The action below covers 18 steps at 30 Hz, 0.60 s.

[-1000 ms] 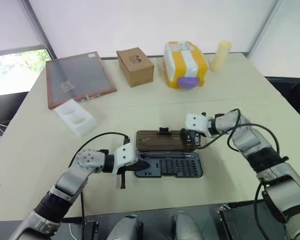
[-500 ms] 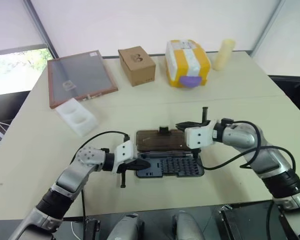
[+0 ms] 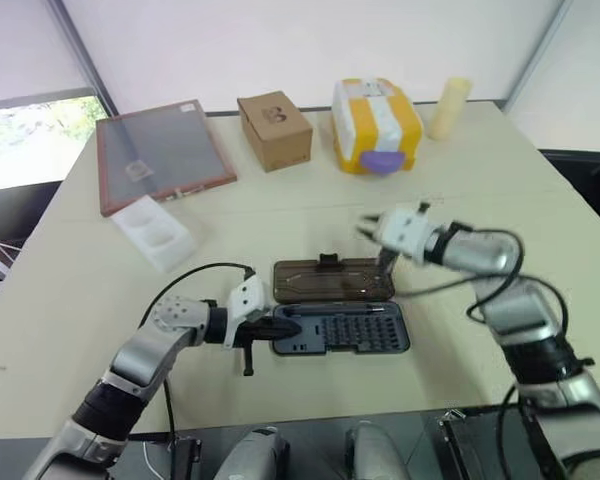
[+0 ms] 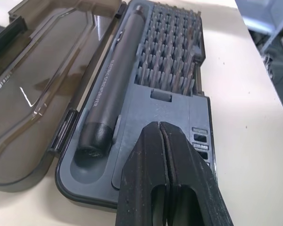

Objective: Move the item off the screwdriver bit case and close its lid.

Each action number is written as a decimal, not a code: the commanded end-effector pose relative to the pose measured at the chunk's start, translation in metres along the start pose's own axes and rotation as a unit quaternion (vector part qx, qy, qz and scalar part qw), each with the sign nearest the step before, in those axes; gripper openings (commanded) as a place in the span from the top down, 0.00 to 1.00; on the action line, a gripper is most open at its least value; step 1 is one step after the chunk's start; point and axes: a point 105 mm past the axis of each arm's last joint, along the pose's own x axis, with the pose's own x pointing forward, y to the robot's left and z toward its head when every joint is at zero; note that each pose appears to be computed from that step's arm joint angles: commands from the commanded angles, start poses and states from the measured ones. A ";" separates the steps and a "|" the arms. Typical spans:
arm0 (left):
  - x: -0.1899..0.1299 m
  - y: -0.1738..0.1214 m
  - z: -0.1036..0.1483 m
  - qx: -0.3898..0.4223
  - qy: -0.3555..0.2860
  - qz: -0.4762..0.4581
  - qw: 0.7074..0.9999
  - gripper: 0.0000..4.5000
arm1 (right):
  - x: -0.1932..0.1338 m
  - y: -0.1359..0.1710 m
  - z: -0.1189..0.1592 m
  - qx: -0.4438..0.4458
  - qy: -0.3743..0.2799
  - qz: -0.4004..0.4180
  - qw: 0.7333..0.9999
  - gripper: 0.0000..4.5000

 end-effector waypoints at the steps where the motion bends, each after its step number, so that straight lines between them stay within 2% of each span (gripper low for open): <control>1: -0.002 0.000 -0.027 0.000 0.063 0.000 0.998 1.00 | 0.005 0.004 -0.008 0.065 0.027 0.040 0.997 0.34; 2: -0.003 0.001 -0.029 0.005 0.067 0.003 0.998 1.00 | 0.009 0.007 -0.012 0.096 0.039 0.062 0.993 0.24; 7: -0.009 0.007 -0.036 0.026 0.086 0.019 0.996 1.00 | 0.017 0.021 -0.019 0.140 0.071 0.142 0.977 0.24; 18: -0.012 0.004 -0.039 0.019 0.081 0.051 0.995 1.00 | 0.030 0.042 -0.045 0.167 0.128 0.231 0.950 0.24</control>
